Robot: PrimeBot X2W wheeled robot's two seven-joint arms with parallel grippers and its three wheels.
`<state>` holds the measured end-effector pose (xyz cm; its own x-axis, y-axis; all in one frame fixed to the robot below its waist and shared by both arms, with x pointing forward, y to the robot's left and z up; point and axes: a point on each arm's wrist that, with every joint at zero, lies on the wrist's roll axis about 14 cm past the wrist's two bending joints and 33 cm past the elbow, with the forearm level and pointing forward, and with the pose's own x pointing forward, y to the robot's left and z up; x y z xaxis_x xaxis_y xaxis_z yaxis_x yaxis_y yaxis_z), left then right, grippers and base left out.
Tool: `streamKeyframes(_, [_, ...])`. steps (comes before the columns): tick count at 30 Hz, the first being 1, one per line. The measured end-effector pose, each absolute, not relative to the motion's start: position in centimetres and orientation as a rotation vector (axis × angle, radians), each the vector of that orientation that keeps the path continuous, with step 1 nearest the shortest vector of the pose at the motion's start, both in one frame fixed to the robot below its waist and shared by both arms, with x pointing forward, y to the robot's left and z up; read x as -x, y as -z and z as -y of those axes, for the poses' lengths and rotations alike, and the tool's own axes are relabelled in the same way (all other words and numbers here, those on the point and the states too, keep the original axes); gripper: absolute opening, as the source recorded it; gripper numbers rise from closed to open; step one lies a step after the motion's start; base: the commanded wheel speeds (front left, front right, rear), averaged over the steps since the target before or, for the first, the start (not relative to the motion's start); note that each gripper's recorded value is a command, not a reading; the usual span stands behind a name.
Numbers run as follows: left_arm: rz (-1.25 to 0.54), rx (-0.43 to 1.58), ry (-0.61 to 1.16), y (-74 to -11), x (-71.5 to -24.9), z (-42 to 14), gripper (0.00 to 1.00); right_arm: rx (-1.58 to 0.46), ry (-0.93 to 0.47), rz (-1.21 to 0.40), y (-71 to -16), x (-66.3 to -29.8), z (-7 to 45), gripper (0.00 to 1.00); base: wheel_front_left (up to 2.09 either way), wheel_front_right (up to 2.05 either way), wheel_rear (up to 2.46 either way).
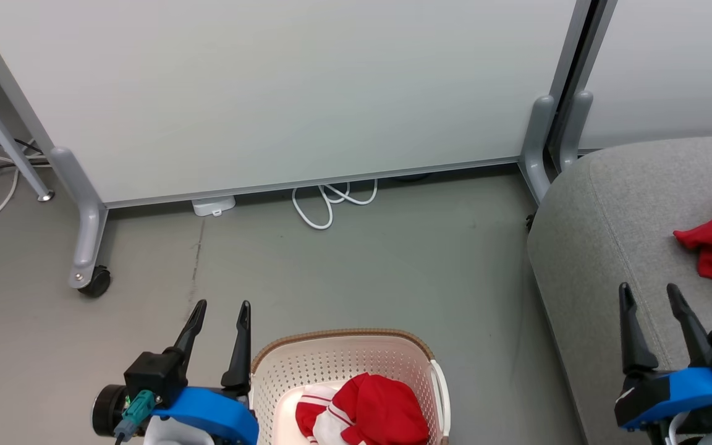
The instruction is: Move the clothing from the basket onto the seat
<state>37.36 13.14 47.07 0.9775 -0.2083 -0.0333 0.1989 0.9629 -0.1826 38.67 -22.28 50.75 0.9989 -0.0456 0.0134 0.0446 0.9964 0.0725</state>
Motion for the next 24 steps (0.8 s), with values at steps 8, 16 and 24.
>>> streamKeyframes(8, [-0.06,0.181,0.156,-46.7,-36.5,-14.6,1.0,-0.101,-0.037,0.014,-50.9,-37.8,19.0,1.0,0.0,0.0,0.0])
streamKeyframes(16, [-0.071,0.182,0.126,-46.3,-36.0,-15.5,1.0,-0.143,-0.1,-0.007,-50.5,-37.2,16.7,1.0,0.0,0.0,0.0])
streamKeyframes(24, [-0.078,0.18,0.111,-46.0,-35.7,-16.0,1.0,-0.169,-0.104,-0.02,-49.9,-37.1,16.5,1.0,0.0,0.0,0.0])
